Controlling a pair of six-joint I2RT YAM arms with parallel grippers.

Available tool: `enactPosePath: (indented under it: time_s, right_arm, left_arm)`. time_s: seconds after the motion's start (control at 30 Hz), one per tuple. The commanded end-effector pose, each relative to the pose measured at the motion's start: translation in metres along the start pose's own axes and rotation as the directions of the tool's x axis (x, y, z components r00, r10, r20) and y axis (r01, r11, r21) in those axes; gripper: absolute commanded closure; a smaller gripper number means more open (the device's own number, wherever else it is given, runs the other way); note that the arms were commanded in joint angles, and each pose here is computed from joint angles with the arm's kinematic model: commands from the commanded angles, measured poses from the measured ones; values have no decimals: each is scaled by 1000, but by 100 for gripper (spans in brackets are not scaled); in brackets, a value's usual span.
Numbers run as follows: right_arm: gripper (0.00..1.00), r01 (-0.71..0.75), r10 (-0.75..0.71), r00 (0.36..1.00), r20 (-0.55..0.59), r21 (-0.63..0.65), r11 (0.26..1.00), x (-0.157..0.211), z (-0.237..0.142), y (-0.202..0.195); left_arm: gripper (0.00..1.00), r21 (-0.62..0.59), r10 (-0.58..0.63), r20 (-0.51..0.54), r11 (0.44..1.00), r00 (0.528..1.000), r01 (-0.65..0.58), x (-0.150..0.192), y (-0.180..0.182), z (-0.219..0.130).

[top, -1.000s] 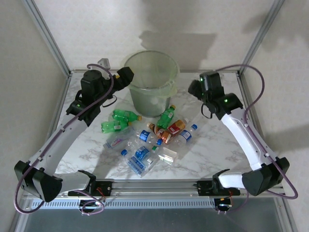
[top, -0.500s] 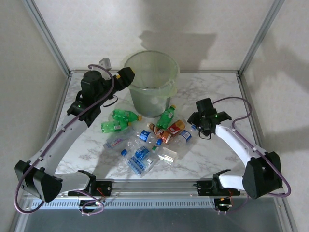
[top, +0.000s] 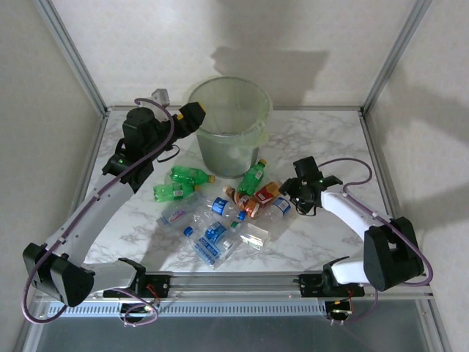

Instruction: Put the plastic bottles in the bin

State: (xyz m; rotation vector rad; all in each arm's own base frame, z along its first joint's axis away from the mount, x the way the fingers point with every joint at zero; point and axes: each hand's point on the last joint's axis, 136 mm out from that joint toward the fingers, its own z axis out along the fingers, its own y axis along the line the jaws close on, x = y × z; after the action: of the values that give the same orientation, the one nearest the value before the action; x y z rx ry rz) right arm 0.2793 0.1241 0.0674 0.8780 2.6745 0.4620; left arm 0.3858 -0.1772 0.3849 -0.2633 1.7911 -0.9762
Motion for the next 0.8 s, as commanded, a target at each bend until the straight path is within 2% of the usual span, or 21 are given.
enactPosePath:
  time_s: [0.0,0.47,0.77]
  right_arm:
    - [33,-25,25,1000,-19,12,1000,5,8,-6]
    - [30,-1,3,999,-52,40,999,11,32,-13]
    - [40,7,-4,1000,-31,84,996,7,40,-23]
  left_arm:
    - [16,33,-3,8,999,1000,3,-3,-4,-1]
    - [16,32,-6,-7,999,1000,6,2,-1,2]
    - [16,24,-6,-16,1000,1000,7,6,2,3]
